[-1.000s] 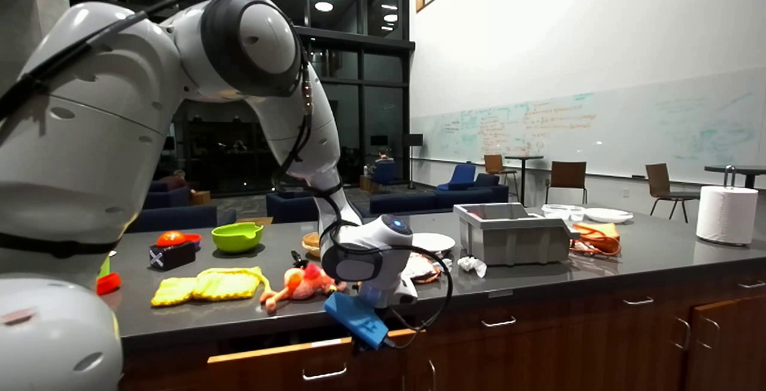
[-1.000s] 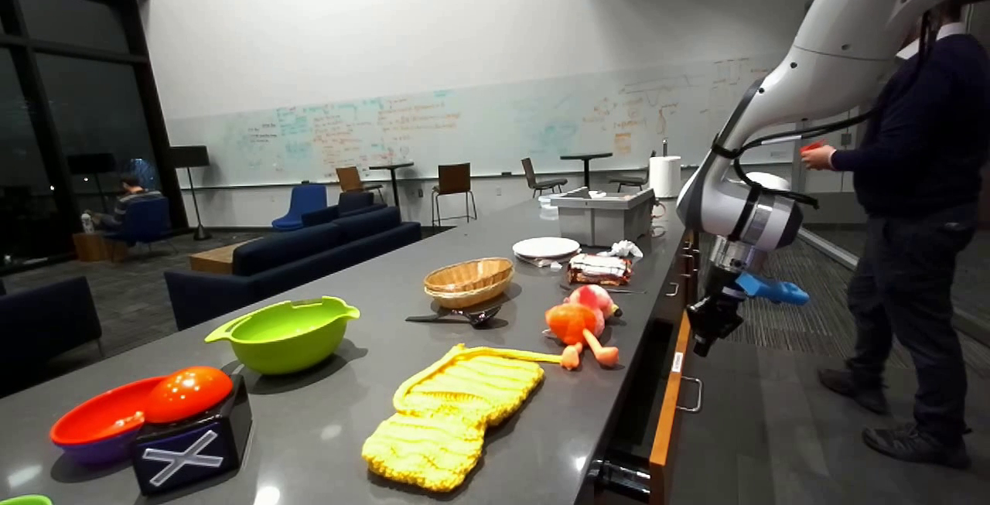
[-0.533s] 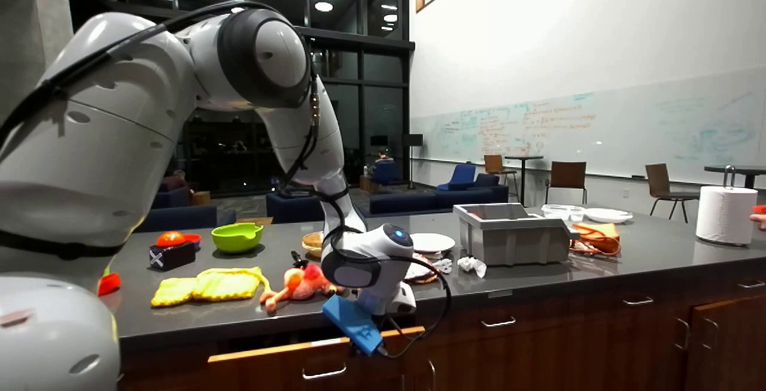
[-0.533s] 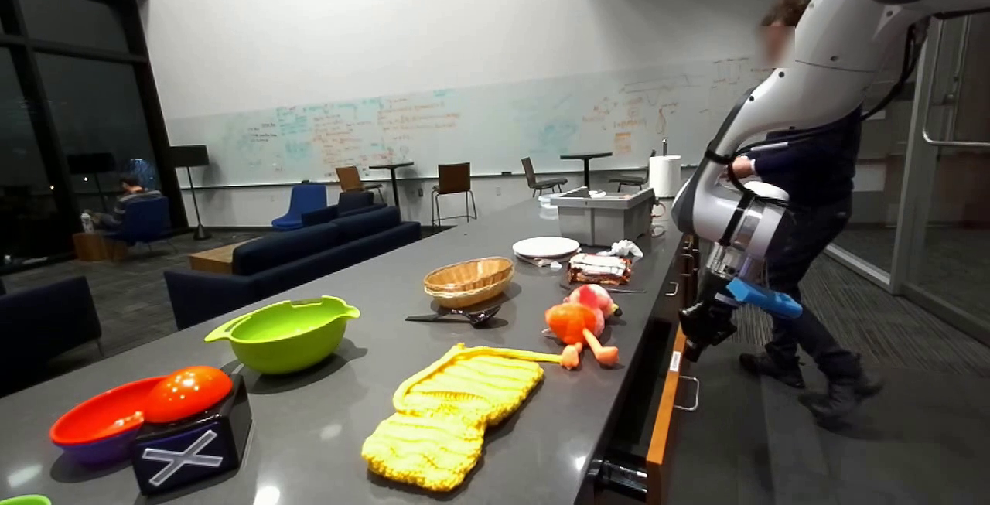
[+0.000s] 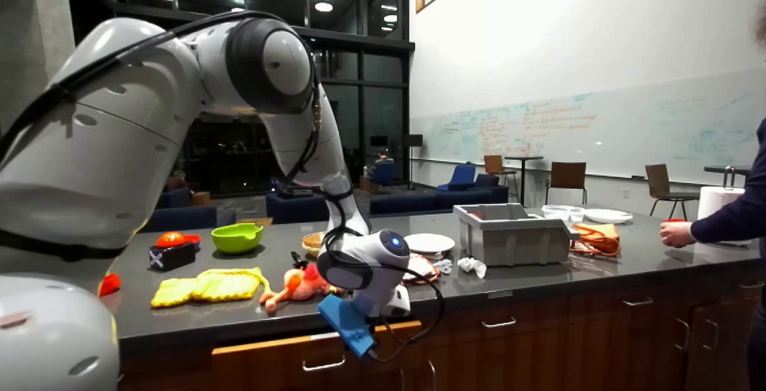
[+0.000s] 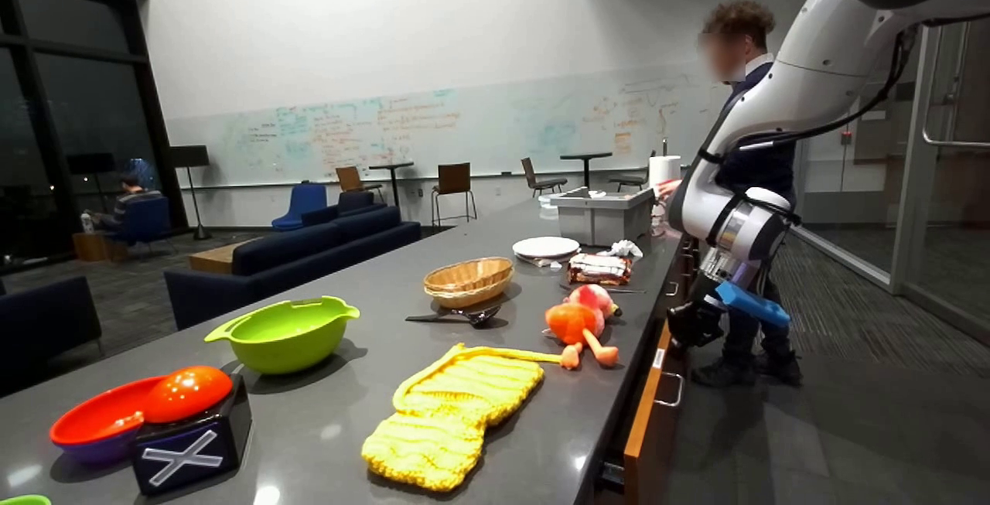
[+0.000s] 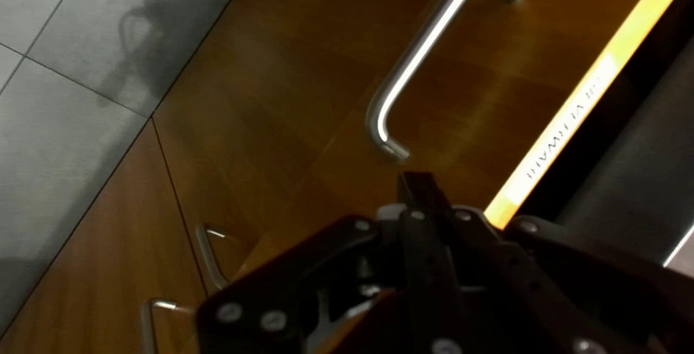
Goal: Close the open drawer.
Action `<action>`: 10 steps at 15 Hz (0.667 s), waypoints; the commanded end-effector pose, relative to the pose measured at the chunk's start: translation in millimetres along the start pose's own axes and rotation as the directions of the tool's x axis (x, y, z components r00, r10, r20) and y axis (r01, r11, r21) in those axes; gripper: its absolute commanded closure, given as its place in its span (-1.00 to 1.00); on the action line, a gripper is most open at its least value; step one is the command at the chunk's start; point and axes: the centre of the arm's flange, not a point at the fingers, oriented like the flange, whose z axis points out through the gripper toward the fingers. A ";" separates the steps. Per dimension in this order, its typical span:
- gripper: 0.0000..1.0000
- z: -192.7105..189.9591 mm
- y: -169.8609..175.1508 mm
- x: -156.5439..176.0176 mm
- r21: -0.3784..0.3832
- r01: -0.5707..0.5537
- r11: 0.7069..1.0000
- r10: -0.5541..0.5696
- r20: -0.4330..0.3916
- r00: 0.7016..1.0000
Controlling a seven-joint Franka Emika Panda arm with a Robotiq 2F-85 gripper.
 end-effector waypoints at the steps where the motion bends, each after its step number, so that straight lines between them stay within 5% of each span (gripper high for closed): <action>1: 1.00 9.1 -13.4 1.7 0.037 0.014 0.999 -0.012 -0.030 0.999; 10: 1.00 20.0 -29.2 0.8 0.114 -0.005 0.994 0.012 -0.063 0.998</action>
